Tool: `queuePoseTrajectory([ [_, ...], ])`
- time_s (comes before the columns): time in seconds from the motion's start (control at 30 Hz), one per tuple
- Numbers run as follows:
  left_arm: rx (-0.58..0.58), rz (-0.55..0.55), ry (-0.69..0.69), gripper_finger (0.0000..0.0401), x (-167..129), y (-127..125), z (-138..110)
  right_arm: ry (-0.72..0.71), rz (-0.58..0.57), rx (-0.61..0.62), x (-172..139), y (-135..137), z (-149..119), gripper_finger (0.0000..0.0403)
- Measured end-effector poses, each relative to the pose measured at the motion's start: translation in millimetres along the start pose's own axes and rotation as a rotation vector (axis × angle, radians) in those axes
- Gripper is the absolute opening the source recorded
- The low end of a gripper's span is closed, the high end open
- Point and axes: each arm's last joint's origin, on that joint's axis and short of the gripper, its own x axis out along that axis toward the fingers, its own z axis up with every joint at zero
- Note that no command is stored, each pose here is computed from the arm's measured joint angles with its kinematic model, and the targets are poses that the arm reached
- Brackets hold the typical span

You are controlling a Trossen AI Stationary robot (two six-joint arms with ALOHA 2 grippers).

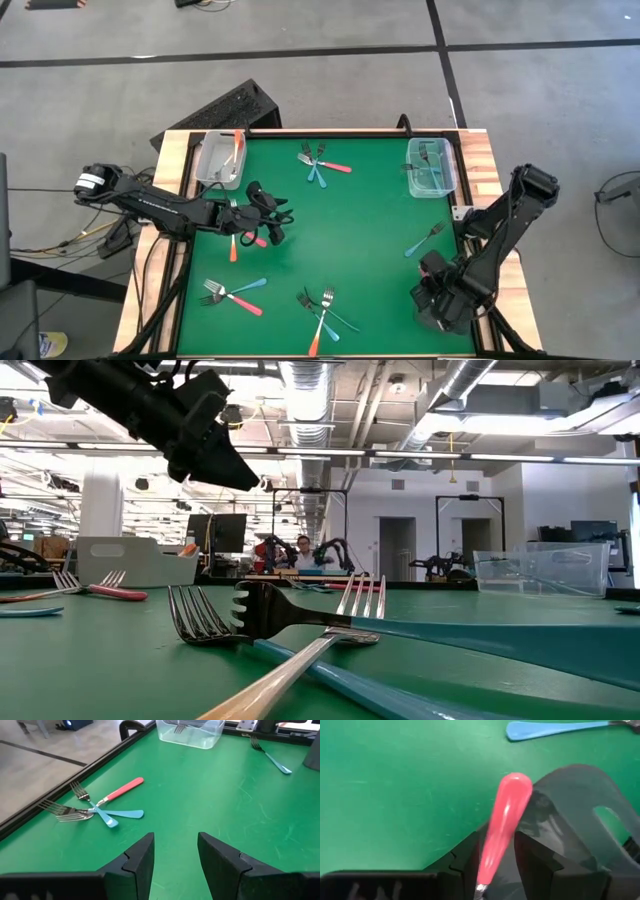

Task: Sort silverware by color (type)
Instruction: Put the pink fork into the black bin

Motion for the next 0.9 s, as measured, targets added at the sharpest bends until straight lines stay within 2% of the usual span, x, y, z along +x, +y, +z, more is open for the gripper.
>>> queuePoseTrajectory([
  [0.27, 0.0, 0.002, -0.002, 0.0139, 0.0, 0.0, 0.1, 0.019, -0.064, -0.026, 16.1, 7.2, -7.8, 0.0132],
  [0.5, -0.001, 0.002, -0.003, 0.0139, 0.0, 0.0, 0.3, 0.086, -0.078, 0.008, 12.5, 4.3, -11.8, 0.0072],
  [0.73, -0.001, 0.003, -0.003, 0.0139, 0.0, 0.1, 0.3, 0.085, -0.06, 0.072, -7.7, -15.4, -23.9, 0.0072],
  [0.9, -0.001, 0.022, -0.01, 0.0139, 0.0, 0.6, 0.5, 0.065, -0.091, 0.059, -14.1, -28.5, -32.9, 0.0095],
])
